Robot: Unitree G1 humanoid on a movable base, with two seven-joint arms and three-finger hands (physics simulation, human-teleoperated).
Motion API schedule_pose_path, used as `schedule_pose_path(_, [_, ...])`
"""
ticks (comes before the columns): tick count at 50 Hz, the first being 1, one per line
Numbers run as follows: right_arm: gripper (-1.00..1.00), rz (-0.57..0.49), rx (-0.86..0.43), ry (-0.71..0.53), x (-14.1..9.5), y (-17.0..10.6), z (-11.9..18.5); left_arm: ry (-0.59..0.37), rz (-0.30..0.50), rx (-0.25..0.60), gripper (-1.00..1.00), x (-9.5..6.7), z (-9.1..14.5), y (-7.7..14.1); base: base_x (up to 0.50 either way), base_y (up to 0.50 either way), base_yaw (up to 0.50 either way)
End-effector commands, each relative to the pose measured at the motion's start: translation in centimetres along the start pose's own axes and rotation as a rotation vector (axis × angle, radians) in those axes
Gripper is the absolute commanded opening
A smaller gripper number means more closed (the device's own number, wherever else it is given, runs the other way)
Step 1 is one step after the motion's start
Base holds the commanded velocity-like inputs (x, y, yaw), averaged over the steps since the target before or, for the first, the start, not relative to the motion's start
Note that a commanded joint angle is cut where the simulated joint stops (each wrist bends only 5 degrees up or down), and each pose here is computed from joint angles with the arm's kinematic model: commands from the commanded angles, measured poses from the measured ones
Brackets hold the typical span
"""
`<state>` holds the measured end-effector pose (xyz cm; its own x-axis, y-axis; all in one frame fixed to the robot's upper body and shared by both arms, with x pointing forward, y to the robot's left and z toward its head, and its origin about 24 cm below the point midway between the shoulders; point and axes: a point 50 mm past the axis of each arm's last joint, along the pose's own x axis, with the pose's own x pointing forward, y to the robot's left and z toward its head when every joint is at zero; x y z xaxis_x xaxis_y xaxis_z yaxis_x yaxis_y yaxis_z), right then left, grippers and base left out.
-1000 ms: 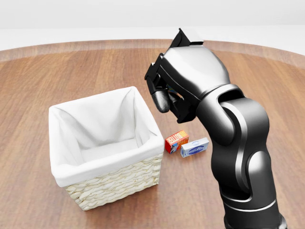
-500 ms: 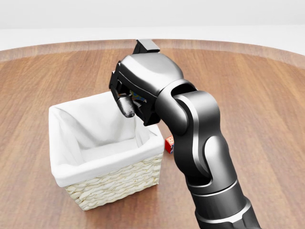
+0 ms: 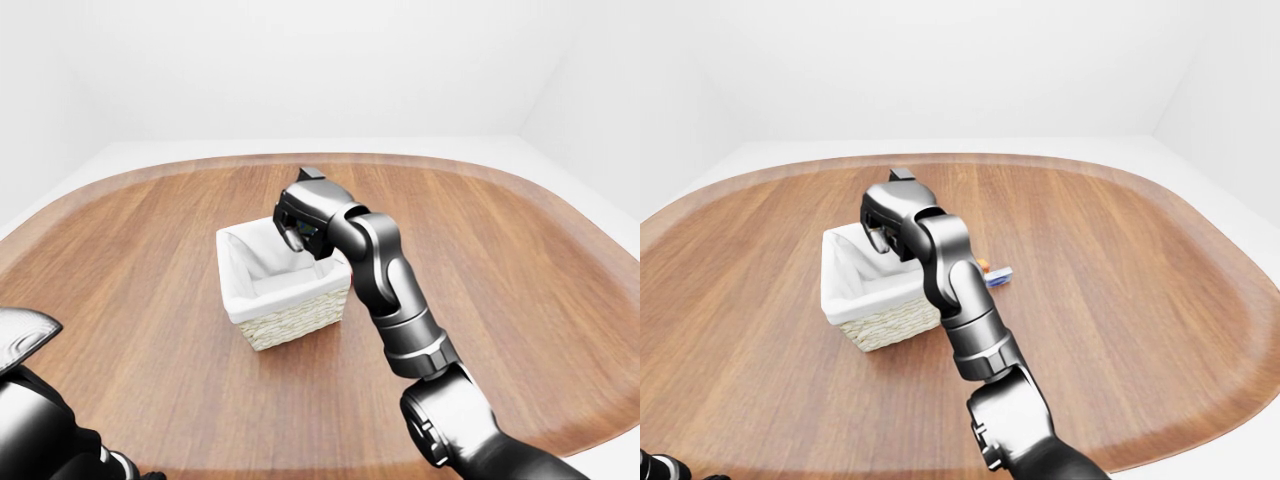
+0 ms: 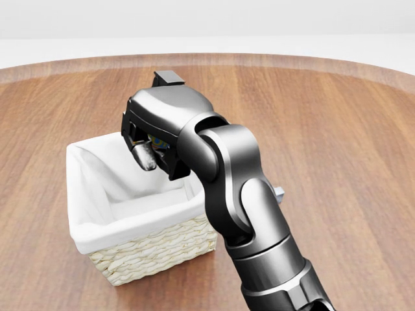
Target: Pick up the alphabet soup and put it in the basket.
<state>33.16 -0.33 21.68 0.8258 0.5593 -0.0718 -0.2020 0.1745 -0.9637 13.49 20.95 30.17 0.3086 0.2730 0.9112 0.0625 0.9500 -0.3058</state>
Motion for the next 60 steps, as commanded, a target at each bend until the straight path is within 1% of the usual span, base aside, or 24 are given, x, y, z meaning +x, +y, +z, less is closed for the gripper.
schedule_pose_path(1, [-0.95,0.034,-0.007,-0.011,1.3,0.3,0.9,0.003,0.004,-0.014,1.0,0.0,0.0,0.0,0.0,0.0,0.0])
schedule_pose_path(6, [-0.95,0.038,-0.01,-0.026,1.6,0.7,1.6,0.001,0.01,-0.018,1.0,0.1,0.1,0.1,0.0,0.0,0.0])
schedule_pose_path(10, [-0.95,0.038,-0.009,-0.026,1.6,0.7,1.7,0.003,0.011,-0.02,1.0,0.1,0.1,0.1,0.0,0.0,0.0])
schedule_pose_path(11, [-0.95,0.043,-0.006,-0.04,1.9,1.0,2.2,0.003,0.012,-0.019,1.0,0.1,0.1,0.1,0.0,0.0,0.0])
schedule_pose_path(17, [-0.95,0.056,0.004,-0.05,2.6,1.9,2.9,0.002,0.017,-0.018,1.0,0.1,0.1,0.2,0.0,0.0,0.0])
schedule_pose_path(27, [-0.95,0.06,0.013,-0.055,2.9,2.5,3.2,0.006,0.018,-0.013,1.0,0.1,0.0,0.2,0.0,0.0,0.0])
schedule_pose_path(28, [-0.95,0.072,0.004,-0.045,3.0,3.2,3.1,0.003,0.02,-0.012,1.0,0.1,0.0,0.3,0.0,0.0,0.0])
schedule_pose_path(31, [-0.95,0.075,0.013,-0.038,3.2,3.5,3.0,0.001,0.022,-0.013,1.0,0.2,0.1,0.3,0.0,0.0,0.0])
schedule_pose_path(41, [-0.95,0.083,0.012,-0.05,3.5,3.9,3.7,0.002,0.026,-0.017,1.0,0.2,0.1,0.3,0.0,0.0,0.0])
schedule_pose_path(46, [-0.95,0.082,0.014,-0.041,3.9,4.0,3.4,0.005,0.023,-0.015,1.0,0.2,0.1,0.3,0.0,0.0,0.0])
schedule_pose_path(50, [-0.95,0.087,0.031,-0.021,4.2,5.1,2.9,0.006,0.023,-0.011,1.0,0.2,0.1,0.3,0.0,0.0,0.0])
schedule_pose_path(56, [-0.95,0.087,0.032,-0.022,4.3,5.1,2.9,0.006,0.022,-0.01,1.0,0.2,0.1,0.3,0.0,0.0,0.0])
schedule_pose_path(57, [-0.95,0.082,0.046,0.001,4.6,5.7,2.2,0.007,0.021,-0.008,1.0,0.2,0.0,0.3,0.0,0.0,0.0])
schedule_pose_path(60, [-0.95,0.08,0.042,0.009,4.7,5.9,2.0,0.009,0.021,-0.006,1.0,0.2,0.0,0.3,0.0,0.0,0.0])
